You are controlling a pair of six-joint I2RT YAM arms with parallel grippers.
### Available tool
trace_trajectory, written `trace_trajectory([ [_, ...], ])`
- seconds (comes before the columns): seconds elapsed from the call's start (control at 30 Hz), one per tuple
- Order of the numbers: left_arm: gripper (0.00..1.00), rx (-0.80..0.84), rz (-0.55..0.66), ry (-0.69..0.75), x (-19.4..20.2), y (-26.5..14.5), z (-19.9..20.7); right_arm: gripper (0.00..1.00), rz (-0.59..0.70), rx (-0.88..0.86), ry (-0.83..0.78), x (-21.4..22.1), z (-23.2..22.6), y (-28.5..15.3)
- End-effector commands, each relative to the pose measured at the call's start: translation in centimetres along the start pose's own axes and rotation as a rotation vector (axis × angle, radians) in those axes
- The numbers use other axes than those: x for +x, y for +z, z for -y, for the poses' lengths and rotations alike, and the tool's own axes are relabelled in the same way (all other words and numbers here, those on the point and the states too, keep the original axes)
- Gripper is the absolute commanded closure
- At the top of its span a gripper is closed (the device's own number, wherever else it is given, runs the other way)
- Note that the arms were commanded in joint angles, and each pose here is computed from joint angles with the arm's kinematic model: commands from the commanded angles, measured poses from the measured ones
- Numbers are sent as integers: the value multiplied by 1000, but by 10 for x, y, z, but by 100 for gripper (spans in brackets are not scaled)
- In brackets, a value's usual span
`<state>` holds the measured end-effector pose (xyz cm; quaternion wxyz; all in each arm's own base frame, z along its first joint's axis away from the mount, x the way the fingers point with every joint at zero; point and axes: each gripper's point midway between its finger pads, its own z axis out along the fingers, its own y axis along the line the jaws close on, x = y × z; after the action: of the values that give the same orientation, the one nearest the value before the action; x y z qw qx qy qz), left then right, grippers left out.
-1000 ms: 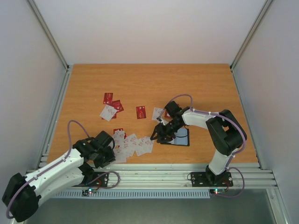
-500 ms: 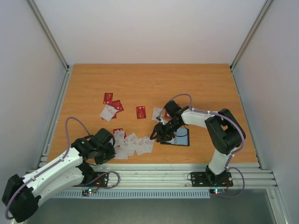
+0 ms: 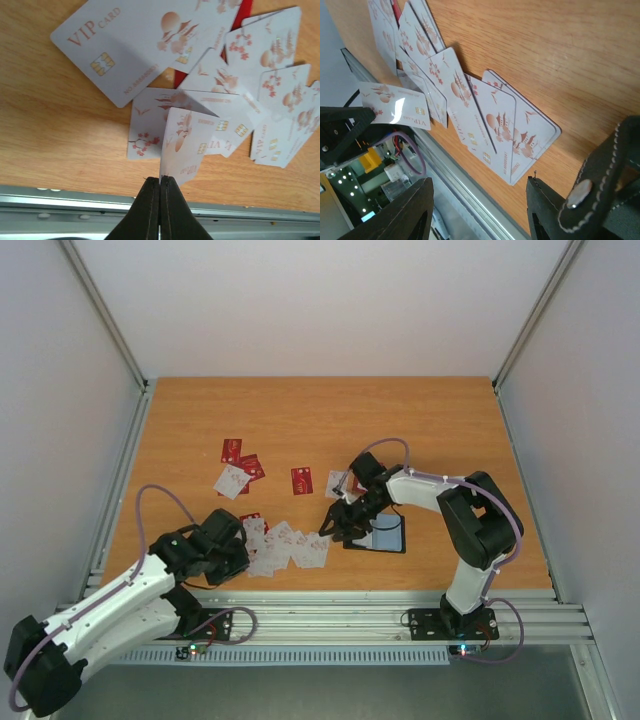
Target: Put the credit cards into the card holder
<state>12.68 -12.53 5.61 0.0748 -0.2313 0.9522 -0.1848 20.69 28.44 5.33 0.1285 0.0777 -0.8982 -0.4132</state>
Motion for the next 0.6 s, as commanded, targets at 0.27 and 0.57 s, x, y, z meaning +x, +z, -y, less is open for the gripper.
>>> trace_trajectory([
  [0.27,100,132,138,101,-29,-32,46,48,22,-27,-47,-13,-31,-13],
  [0.57,100,290,156,243,-32,-48,89,48,68,-38,-64,-22,-44,-32],
])
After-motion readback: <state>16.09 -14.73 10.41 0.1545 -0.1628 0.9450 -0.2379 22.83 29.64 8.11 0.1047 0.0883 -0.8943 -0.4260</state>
